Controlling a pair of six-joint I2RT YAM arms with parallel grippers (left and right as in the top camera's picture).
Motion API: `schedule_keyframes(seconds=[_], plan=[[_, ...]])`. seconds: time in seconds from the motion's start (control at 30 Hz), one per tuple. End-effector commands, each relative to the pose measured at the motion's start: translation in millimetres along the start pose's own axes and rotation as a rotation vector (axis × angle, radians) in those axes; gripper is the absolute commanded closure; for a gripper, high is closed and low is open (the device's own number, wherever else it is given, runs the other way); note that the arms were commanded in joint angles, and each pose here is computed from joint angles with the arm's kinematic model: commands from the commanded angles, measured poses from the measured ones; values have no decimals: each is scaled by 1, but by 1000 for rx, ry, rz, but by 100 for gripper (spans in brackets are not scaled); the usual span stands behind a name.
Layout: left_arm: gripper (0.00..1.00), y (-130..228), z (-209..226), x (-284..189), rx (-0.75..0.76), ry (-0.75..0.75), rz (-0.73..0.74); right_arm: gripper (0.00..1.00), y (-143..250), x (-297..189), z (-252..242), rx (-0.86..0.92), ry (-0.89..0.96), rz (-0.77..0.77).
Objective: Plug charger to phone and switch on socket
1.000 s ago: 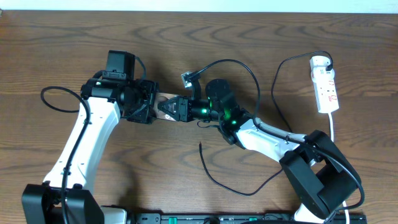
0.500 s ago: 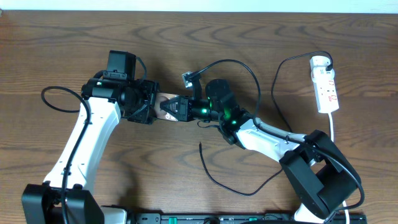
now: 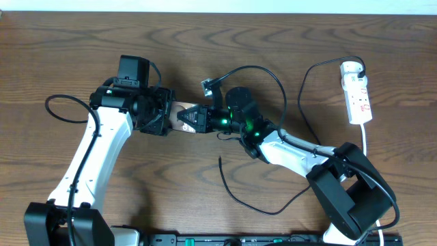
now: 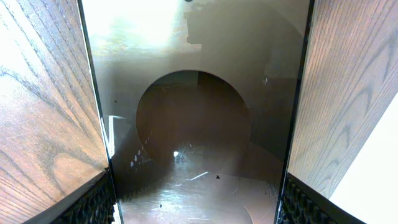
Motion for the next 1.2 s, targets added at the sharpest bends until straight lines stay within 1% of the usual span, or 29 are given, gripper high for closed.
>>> schedule_keyframes(seconds=[0.0,0.03,0.07,0.1,0.13,0.2,0.3,0.37,0.43,0.57,0.67,0.77,0.83,0.93,1.03,1.07,1.17], plan=[[31,3,-2,-2,5,7,-1,99,-3,0,9,-45,-37,7],[23,2,-2,-3,5,8,-2,99,-5,-1,8,-43,-36,1],[16,1,-2,-3,15,13,-4,99,-8,-3,7,-42,-34,-4],[11,-1,-3,-3,33,19,-8,99,-11,-4,6,-40,-32,-13],[9,-3,-4,-4,51,27,-12,99,-14,-6,4,-41,-30,-21],[8,-7,-3,-6,51,39,-4,99,-24,-13,0,-41,-23,-48],[7,-13,-6,-11,103,86,13,99,-39,-24,-7,-33,-13,-88],[7,-20,-9,-16,156,130,13,99,-51,-33,-11,-28,-8,-125],[7,-27,-14,-21,252,189,13,99,-65,-44,-16,-4,-9,-169],[7,-39,-34,-37,533,401,13,99,-101,-76,-24,144,-40,-308],[7,-46,-47,-46,617,506,-31,99,-121,-94,-26,295,-86,-399],[7,-51,-62,-54,682,611,-95,99,-135,-109,-24,461,-169,-470],[7,-50,-73,-57,717,714,-114,99,-142,-115,-17,559,-249,-503],[7,-50,-81,-59,733,851,-133,99,-147,-119,-5,623,-347,-520],[7,-51,-80,-56,716,970,-171,99,-146,-119,6,654,-417,-500],[7,-51,-77,-54,707,1031,-188,99,-144,-117,11,656,-442,-487],[7,-50,-68,-51,653,1125,-216,99,-139,-113,22,622,-481,-459]])
Point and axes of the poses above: each gripper's point midway between its finger pads, its own x axis out along the fingers, its own z axis along the line the jaws close on, y = z × x, the point moved 8 cm from there along -x, back along the fingers, and after that the axes turned 12 degrees about x, right-handed, at the moved point
